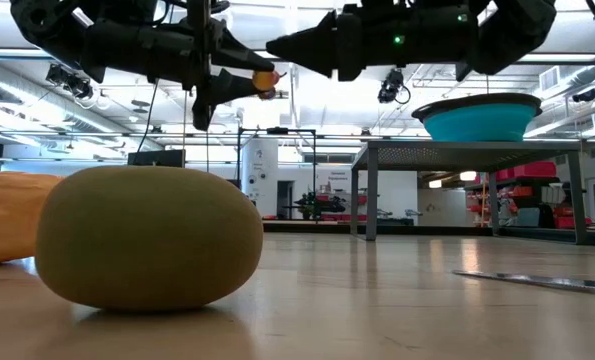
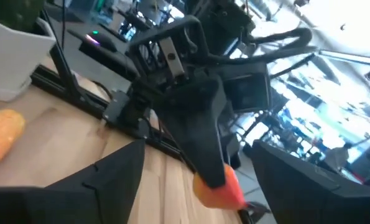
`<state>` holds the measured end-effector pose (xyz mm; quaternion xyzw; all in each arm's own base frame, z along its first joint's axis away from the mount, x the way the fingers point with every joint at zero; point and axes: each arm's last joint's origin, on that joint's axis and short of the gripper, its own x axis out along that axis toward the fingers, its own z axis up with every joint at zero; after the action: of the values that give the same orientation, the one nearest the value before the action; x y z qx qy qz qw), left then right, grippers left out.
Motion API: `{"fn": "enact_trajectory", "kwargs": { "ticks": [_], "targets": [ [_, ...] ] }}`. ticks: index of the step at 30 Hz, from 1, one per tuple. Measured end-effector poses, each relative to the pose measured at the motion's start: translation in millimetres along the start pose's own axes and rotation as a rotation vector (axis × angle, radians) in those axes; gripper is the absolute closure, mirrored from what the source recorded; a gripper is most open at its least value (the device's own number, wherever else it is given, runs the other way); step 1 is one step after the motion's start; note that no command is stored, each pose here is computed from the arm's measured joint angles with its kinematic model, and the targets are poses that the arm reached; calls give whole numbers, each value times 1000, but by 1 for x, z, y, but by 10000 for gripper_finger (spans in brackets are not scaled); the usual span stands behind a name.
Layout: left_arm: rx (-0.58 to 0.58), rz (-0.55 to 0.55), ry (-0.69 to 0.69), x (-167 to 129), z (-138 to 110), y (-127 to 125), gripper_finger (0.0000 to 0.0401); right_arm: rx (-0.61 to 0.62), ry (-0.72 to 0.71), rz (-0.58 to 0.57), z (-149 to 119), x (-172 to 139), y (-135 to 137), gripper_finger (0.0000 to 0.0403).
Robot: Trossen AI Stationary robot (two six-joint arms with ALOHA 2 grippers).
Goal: Pick & Place Fruit
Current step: Put the yellow peach into the blue strainer bowl on the shelf
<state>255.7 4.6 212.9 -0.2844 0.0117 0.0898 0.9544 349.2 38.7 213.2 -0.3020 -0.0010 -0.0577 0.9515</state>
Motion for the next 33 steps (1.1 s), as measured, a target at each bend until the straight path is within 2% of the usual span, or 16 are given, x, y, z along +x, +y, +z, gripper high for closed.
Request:
{"fn": "enact_trajectory", "kwargs": {
  "ticks": [10,17,22,25,29,33],
  "targets": [
    [-2,-43,21,-1,-3,-5,264,-117,9,-8,0,0,0,95],
    [-1,-22,70,16,-18,-3,264,-101,35,30,-4,1,4,95],
    [22,-65,142,38,-24,-6,264,-87,94,75,-10,0,8,95],
    [32,-81,127,45,-20,-11,264,-70,137,107,-13,-1,13,95],
    [56,-68,150,47,-19,-12,264,-87,219,65,-17,-3,15,95],
    [56,-69,147,48,-18,-12,264,-92,230,37,-16,-3,15,97]
  ]
}}
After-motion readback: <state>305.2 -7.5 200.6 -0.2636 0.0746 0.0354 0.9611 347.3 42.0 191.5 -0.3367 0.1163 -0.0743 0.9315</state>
